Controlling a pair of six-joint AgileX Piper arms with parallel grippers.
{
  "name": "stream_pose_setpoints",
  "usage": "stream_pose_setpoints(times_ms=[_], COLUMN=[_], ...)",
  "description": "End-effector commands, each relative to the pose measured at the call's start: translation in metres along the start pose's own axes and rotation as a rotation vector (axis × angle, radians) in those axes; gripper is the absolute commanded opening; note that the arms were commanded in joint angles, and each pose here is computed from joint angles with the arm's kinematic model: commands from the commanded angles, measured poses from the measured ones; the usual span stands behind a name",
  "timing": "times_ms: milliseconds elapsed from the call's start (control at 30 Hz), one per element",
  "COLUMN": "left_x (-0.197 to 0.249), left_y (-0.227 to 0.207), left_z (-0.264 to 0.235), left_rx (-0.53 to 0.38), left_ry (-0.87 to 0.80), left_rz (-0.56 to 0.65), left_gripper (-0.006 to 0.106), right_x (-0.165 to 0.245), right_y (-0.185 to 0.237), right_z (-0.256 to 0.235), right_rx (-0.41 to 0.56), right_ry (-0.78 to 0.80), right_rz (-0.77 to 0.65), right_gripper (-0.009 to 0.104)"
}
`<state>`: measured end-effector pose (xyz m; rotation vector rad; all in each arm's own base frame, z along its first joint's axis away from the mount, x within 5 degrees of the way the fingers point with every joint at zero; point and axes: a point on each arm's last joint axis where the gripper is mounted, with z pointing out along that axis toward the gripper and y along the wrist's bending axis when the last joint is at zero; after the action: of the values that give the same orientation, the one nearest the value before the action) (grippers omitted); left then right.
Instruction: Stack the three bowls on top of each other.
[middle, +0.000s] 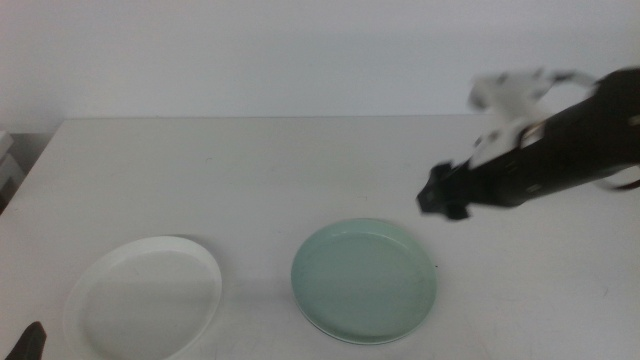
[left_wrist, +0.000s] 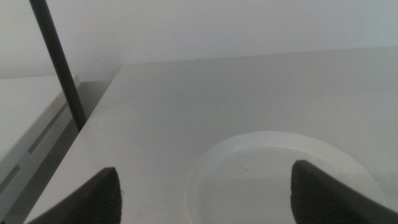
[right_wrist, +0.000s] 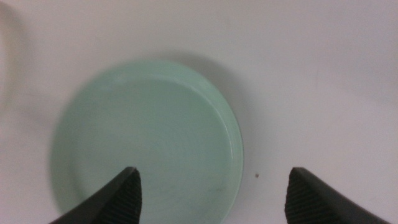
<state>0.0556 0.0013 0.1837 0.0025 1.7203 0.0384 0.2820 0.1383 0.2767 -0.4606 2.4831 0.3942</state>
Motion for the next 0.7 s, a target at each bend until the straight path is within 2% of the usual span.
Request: stream_pose_setpoints(times_ms=[0, 133, 300, 667], left_x=[-0.009, -0.009, -0.009, -0.009], left_y=[0.0, 0.0, 0.0, 0.0], left_z=[-0.002, -0.002, -0.002, -0.002], left_rx=[0.004, 0.004, 0.004, 0.004], left_ry=[-0.091, -0.091, -0.091, -0.091], left_rz=[-0.016, -0.016, -0.016, -0.016], left_gripper=[0.105, 0.105, 0.105, 0.105], right_x=[-0.015, -0.004, 0.022, 0.093], right_y=[0.01, 0.019, 0.025, 0.027], right_z=[-0.059, -0.118, -0.167, -0.213], right_rx=[-0.01, -0.017, -0.02, -0.015], right_ry=[-0.189, -0.3, -0.386, -0.505], right_rz=[-0.09, -0.186, -0.257, -0.377], right_gripper=[0.059, 0.059, 0.059, 0.059])
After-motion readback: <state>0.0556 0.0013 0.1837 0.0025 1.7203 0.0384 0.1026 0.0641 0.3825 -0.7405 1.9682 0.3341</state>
